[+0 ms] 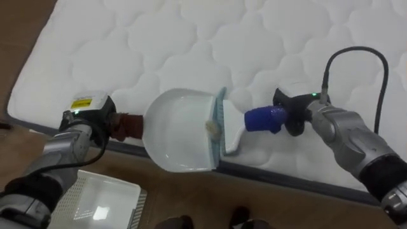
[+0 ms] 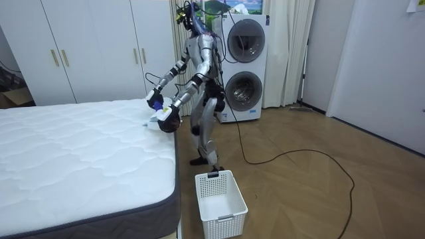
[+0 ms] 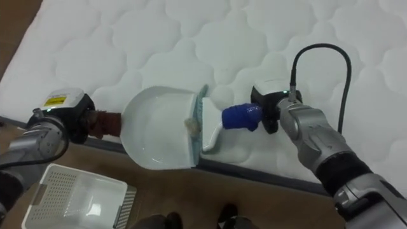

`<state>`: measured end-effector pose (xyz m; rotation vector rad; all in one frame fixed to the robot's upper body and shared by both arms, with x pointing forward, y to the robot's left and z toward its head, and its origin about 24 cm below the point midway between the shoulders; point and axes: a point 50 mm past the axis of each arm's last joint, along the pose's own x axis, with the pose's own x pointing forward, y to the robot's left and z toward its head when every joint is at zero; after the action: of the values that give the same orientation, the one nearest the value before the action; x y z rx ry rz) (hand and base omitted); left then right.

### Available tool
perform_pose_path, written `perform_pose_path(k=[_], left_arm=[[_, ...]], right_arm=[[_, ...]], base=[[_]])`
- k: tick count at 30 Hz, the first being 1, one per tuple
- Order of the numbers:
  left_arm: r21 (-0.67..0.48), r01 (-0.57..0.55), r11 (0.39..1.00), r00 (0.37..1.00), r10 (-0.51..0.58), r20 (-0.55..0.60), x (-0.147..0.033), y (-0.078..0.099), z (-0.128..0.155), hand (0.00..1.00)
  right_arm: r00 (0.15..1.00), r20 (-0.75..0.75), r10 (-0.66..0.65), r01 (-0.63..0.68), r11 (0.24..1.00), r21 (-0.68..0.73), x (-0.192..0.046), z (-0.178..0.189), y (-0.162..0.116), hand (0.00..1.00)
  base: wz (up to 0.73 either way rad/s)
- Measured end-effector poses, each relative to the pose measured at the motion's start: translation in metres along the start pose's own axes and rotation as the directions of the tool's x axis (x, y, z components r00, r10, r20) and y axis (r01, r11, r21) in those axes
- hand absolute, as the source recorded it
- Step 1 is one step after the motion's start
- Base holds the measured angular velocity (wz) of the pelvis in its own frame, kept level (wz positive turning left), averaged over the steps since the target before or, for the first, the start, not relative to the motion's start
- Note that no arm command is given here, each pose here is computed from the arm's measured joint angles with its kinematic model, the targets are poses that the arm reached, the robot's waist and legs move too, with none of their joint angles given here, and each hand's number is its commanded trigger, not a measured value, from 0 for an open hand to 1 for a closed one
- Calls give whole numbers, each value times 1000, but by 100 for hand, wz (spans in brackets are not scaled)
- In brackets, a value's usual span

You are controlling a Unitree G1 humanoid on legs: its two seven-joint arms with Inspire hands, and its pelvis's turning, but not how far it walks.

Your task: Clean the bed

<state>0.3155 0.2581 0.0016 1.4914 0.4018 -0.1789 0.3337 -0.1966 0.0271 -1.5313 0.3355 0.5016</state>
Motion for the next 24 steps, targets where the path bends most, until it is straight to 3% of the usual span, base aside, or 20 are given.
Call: perform_pose_path(k=[8,11,24], left_arm=[[1,9,1000,1000,-9,-15,-1,-3,-3,100],[-7,6,1000,1000,-6,-8,-1,-2,-1,100],[-13,31,999,1000,-30,8,-4,-13,0,100]], right_arm=[[988,75,138,-150,972,183,0,6,9,100],[963,175,203,-243,936,253,1,21,16,100],[921,316,226,-332,880,339,2,45,22,100]], base=[[0],[2],[5]])
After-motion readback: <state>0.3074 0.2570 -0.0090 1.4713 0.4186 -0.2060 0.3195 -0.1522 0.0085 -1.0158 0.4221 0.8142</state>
